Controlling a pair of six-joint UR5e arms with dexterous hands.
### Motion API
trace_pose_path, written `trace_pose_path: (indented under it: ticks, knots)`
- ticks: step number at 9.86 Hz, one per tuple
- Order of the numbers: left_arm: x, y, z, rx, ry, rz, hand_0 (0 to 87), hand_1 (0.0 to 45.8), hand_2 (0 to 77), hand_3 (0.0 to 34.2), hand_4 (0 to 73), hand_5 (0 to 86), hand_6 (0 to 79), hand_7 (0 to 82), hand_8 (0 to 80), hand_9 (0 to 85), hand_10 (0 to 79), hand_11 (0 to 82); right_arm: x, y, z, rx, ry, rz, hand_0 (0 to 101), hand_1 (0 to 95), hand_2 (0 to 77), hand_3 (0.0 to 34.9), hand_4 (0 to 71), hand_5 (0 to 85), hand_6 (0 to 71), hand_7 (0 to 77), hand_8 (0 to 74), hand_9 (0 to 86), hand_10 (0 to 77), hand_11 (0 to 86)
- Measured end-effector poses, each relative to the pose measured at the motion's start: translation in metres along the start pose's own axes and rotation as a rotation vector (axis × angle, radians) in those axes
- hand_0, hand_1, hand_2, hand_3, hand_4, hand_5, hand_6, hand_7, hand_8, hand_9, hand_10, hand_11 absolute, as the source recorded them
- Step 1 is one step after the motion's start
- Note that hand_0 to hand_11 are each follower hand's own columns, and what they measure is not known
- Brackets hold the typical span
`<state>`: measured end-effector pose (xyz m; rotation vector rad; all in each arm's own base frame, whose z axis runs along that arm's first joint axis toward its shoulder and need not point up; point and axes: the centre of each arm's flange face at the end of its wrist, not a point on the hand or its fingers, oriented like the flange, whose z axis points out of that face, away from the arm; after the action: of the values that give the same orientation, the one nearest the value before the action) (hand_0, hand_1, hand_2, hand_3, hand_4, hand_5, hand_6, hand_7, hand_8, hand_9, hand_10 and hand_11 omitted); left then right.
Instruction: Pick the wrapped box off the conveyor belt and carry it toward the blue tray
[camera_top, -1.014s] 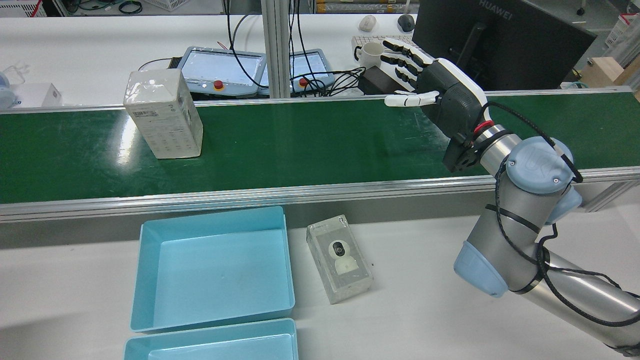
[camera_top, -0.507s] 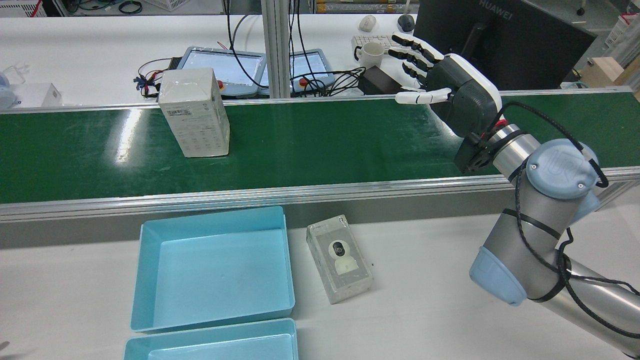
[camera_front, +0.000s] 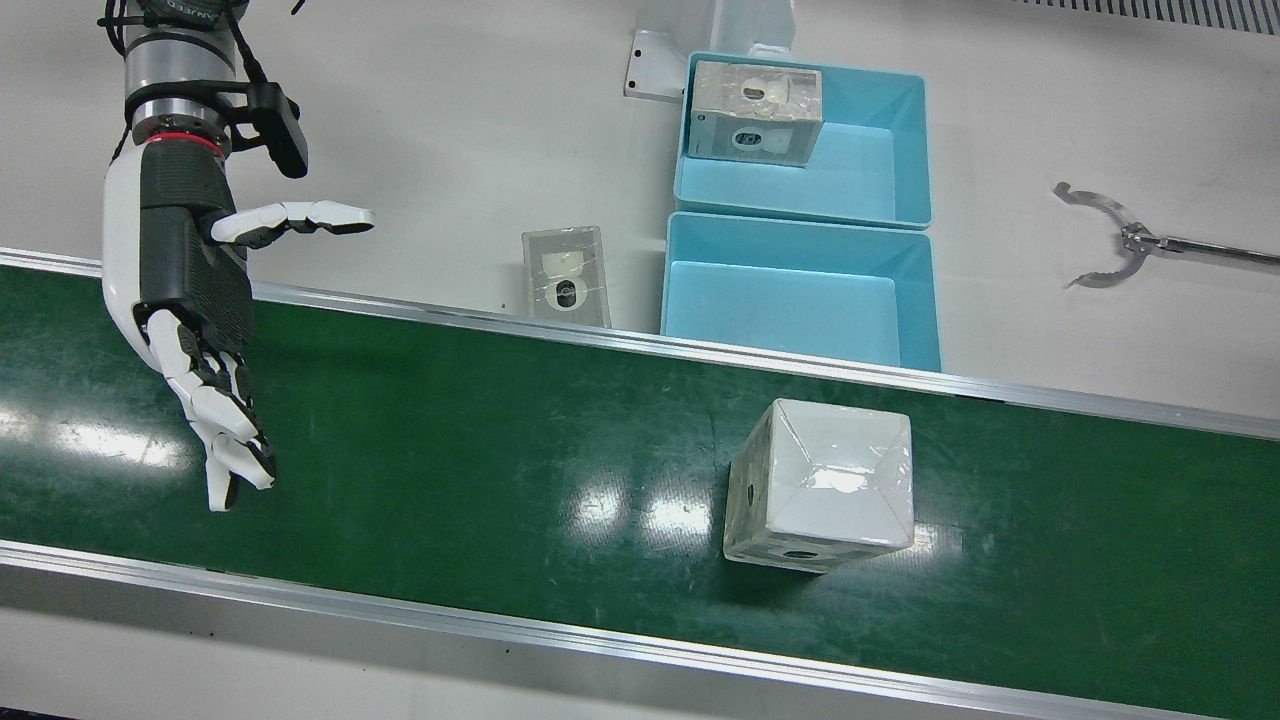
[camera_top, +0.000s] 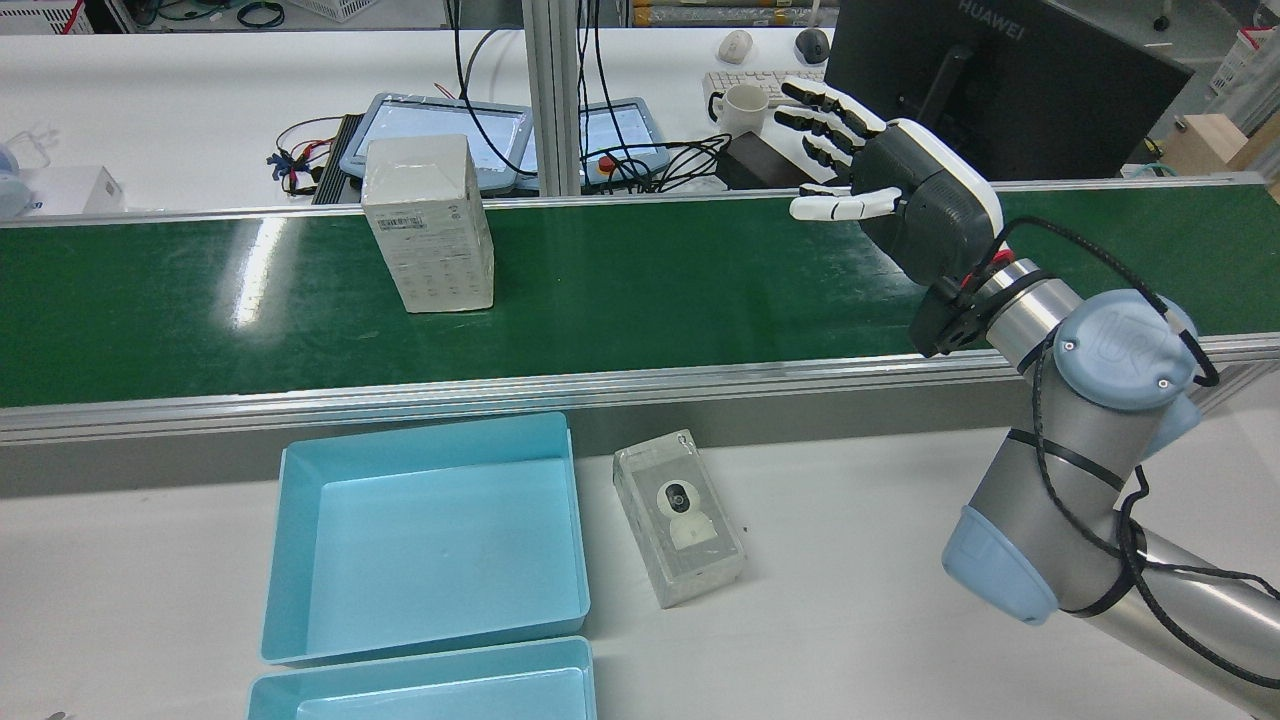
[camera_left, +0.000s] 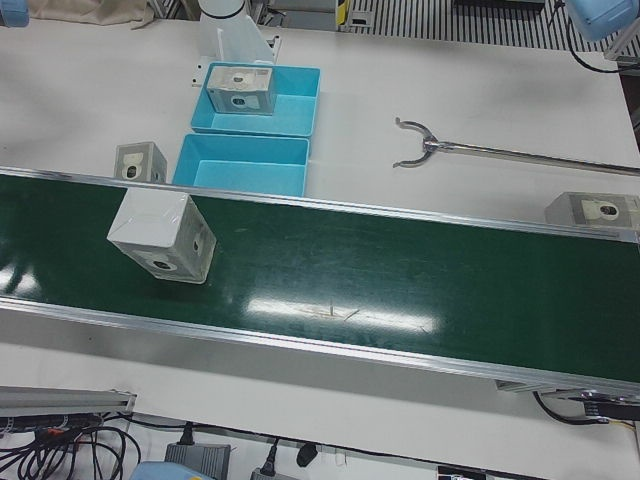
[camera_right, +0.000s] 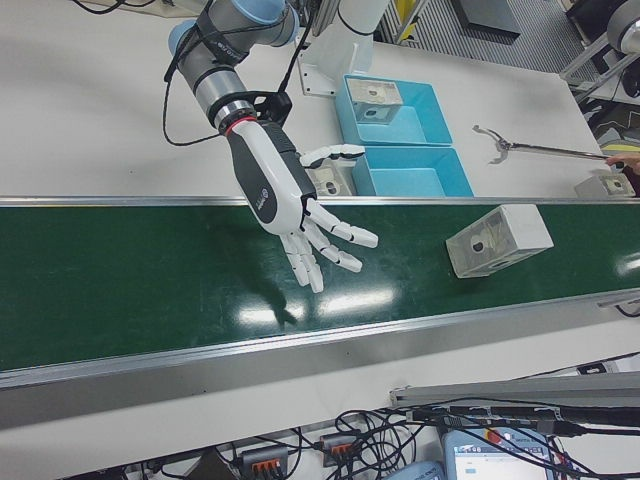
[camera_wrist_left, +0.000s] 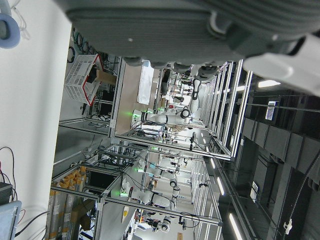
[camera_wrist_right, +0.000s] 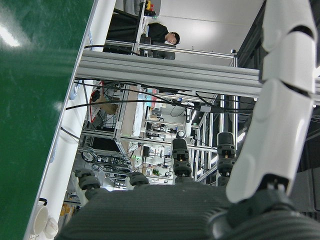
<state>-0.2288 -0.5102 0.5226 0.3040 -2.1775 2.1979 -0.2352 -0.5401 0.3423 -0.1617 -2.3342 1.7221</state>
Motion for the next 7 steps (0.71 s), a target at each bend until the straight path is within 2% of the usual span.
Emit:
trace_pose_path:
  ticks: [7]
  knots:
    - [0.0,0.0,0.0,0.0,0.0,0.0,0.0,0.0,0.5,0.0,0.0,0.5,0.0,0.5,0.5,0.0,0.0,0.0,0.0104,-0.0013,-0.0014,0.004,0.017,0.002,43,10.4,15.3,30.1,12.5,15.3,0.0,16.4,0.0,2.2,3.8,6.5]
